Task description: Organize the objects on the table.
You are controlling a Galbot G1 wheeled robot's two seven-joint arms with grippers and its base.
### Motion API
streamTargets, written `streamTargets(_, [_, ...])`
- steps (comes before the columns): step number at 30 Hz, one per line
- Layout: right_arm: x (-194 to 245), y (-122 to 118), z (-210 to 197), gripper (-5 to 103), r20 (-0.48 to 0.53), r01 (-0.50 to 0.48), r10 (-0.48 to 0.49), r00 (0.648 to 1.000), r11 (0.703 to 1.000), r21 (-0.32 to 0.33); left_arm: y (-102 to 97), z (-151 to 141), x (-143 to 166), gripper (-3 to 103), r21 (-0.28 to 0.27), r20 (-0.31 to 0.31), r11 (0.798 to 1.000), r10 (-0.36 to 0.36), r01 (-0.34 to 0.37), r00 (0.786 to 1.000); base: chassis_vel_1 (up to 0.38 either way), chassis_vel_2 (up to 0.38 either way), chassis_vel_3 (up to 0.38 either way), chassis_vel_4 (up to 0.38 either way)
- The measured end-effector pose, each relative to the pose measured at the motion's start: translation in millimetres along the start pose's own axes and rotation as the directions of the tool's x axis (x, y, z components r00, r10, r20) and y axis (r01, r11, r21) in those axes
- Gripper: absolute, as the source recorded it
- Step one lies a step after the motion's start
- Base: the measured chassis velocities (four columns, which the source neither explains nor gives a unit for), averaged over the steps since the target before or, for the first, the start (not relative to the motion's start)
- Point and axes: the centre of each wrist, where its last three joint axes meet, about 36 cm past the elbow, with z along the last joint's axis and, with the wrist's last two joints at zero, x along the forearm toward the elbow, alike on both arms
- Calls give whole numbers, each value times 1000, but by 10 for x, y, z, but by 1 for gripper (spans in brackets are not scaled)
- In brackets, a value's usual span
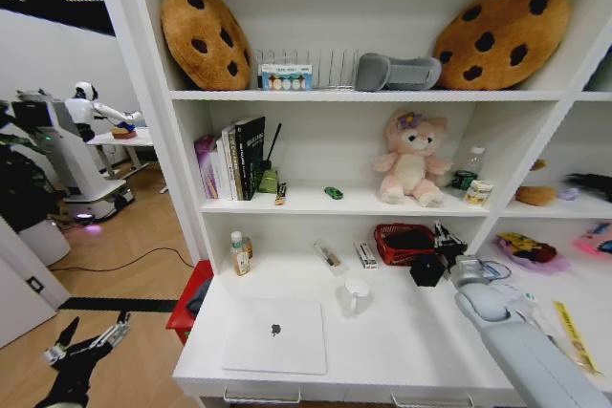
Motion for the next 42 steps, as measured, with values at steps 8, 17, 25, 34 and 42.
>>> streamTargets(8, [-110,39,304,11,-21,17,-17,1000,999,37,0,0,0,100,0,0,1000,0,0,1000,0,0,0,0])
streamTargets(17, [-152,67,380,11,-27,17,-16,1000,1000,26,0,0,0,100,0,0,1000,0,0,1000,0,0,0,0])
streamTargets(25, [-80,122,472,11,-38,23,-23,999,999,23,0,0,0,100,0,0,1000,0,0,1000,0,0,0,0])
streamTargets(34, [67,63,467,13,-27,35,-34,999,999,33,0,0,0,100,0,0,1000,0,0,1000,0,0,0,0])
streamTargets(42, [179,2,441,39,-19,35,-35,999,999,33,0,0,0,100,0,0,1000,0,0,1000,0,0,0,0])
